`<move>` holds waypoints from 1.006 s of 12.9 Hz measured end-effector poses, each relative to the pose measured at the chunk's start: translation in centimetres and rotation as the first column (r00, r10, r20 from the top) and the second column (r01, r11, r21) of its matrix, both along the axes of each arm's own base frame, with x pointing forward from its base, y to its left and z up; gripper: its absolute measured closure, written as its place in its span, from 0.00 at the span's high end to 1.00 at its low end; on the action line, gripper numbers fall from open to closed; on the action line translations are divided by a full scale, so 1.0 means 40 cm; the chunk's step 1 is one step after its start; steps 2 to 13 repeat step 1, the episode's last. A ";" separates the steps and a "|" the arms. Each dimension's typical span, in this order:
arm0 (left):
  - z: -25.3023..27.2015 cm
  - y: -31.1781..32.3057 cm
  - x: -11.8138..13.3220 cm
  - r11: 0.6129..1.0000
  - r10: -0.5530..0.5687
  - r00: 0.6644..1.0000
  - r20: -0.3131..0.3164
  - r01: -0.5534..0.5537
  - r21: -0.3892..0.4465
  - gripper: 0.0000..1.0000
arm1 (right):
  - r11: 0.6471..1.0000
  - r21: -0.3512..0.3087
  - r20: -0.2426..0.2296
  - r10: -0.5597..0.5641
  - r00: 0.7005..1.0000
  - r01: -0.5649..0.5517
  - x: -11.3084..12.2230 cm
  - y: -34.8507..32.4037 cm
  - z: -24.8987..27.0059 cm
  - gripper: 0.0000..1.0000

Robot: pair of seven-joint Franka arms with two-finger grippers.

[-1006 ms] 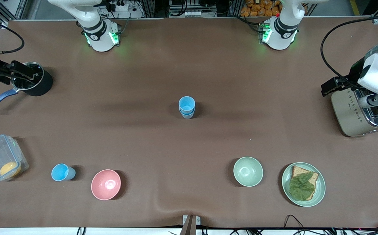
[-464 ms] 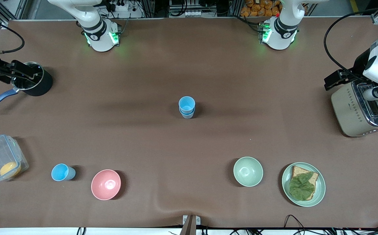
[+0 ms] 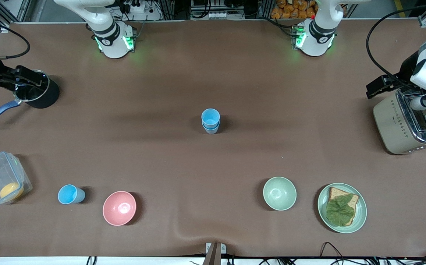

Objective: Stack blue cups with both arms

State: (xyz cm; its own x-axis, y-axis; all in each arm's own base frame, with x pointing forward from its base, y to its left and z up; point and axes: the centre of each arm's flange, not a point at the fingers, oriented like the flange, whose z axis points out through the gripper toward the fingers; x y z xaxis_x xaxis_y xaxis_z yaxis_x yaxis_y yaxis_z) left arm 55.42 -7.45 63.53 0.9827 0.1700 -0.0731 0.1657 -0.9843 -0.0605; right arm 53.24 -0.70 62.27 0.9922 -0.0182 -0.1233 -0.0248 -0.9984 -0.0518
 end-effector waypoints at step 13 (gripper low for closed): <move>0.004 -0.001 -0.003 1.000 0.000 1.000 -0.001 0.000 0.000 1.00 | 1.000 0.000 0.001 0.000 1.000 0.000 0.000 0.000 0.001 1.00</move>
